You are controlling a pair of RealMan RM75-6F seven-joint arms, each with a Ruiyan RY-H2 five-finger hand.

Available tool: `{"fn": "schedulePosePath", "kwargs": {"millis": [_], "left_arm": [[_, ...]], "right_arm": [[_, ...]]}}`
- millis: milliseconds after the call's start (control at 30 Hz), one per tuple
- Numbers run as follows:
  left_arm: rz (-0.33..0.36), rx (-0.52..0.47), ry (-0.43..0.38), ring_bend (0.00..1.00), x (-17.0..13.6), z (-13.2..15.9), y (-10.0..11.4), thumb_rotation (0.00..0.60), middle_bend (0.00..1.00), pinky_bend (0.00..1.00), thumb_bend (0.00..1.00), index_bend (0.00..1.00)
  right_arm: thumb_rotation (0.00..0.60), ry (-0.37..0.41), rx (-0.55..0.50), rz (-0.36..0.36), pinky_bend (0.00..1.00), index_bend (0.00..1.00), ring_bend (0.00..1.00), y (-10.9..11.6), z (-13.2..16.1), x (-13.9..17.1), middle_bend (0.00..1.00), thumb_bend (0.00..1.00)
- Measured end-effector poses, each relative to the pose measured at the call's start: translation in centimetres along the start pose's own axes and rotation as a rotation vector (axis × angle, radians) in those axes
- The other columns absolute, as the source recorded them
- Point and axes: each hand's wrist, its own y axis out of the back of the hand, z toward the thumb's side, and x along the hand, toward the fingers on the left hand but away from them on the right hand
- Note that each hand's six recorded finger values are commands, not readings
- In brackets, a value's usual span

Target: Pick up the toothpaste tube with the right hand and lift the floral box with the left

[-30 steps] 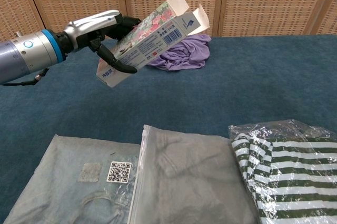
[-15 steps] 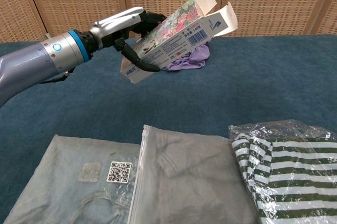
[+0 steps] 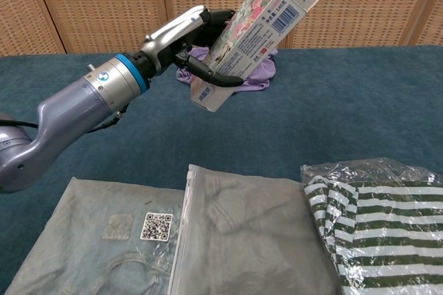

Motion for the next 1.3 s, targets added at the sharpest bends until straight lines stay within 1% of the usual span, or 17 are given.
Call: {"fn": "schedulePosePath", "kwargs": {"millis": [167, 367, 500, 733, 1133, 1300], "left_arm": [[0.007, -0.021, 0.017, 0.49, 0.5, 0.0, -1.1, 0.6, 0.53, 0.51, 0.27, 0.6], [0.012, -0.016, 0.034, 0.49, 0.9, -0.2, -1.3, 0.6, 0.53, 0.51, 0.27, 0.6], [0.008, -0.015, 0.032, 0.49, 1.2, 0.0, -1.5, 0.6, 0.53, 0.51, 0.27, 0.6], [-0.002, -0.01, 0.015, 0.49, 1.8, 0.6, -1.9, 0.6, 0.53, 0.51, 0.27, 0.6], [-0.001, 0.003, -0.015, 0.49, 2.4, 1.4, -1.6, 0.6, 0.53, 0.51, 0.27, 0.6], [0.0, -0.001, -0.02, 0.49, 2.7, 1.7, -1.5, 0.6, 0.53, 0.51, 0.27, 0.6]], "right_arm": [[0.6, -0.006, 0.03, -0.012, 0.45, 0.62, 0.51, 1.1, -0.4, -0.3, 0.63, 0.66], [0.6, -0.003, 0.032, -0.007, 0.45, 0.62, 0.51, 1.3, -0.4, -0.6, 0.63, 0.66], [0.6, 0.016, 0.039, -0.001, 0.45, 0.62, 0.51, 1.0, 0.2, -0.8, 0.63, 0.66], [0.6, 0.052, 0.086, 0.014, 0.45, 0.62, 0.51, 0.3, 1.4, -1.1, 0.63, 0.66], [0.6, 0.073, 0.196, 0.032, 0.45, 0.62, 0.51, -0.4, 2.0, -1.6, 0.63, 0.66], [0.6, 0.074, 0.214, 0.04, 0.46, 0.62, 0.51, -0.6, 2.1, -1.5, 0.63, 0.66]]}}
